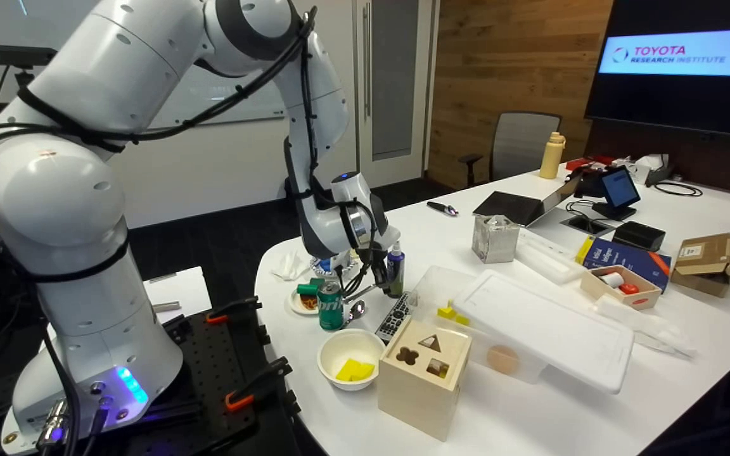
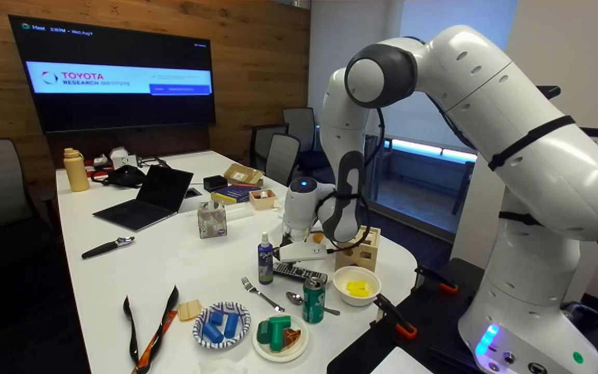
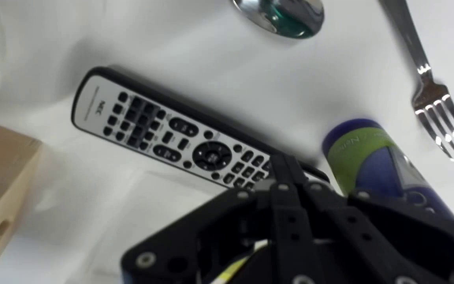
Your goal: Press a button on the remote
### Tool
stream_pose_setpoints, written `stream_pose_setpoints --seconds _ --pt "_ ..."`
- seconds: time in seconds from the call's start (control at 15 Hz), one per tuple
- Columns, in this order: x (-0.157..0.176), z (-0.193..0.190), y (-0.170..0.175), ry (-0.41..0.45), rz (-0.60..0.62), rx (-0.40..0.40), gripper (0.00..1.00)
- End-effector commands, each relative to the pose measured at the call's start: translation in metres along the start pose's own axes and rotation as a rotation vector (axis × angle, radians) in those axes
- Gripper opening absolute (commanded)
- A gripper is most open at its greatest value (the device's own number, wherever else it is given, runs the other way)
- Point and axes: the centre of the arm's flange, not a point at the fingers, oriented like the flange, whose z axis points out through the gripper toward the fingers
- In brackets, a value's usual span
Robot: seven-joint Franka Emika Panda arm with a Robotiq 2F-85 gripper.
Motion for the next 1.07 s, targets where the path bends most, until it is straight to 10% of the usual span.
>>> stream_pose_setpoints --seconds 0.0,0.73,1.0 --pt "0.007 -0.072 -0.023 0.037 -0.068 -0.072 0.26" --pt "0.039 -0.179 -0.041 0.036 -0.210 0.020 0.99" --pt "0.046 -0.190 -0.037 0.012 -0.235 0.034 1.00"
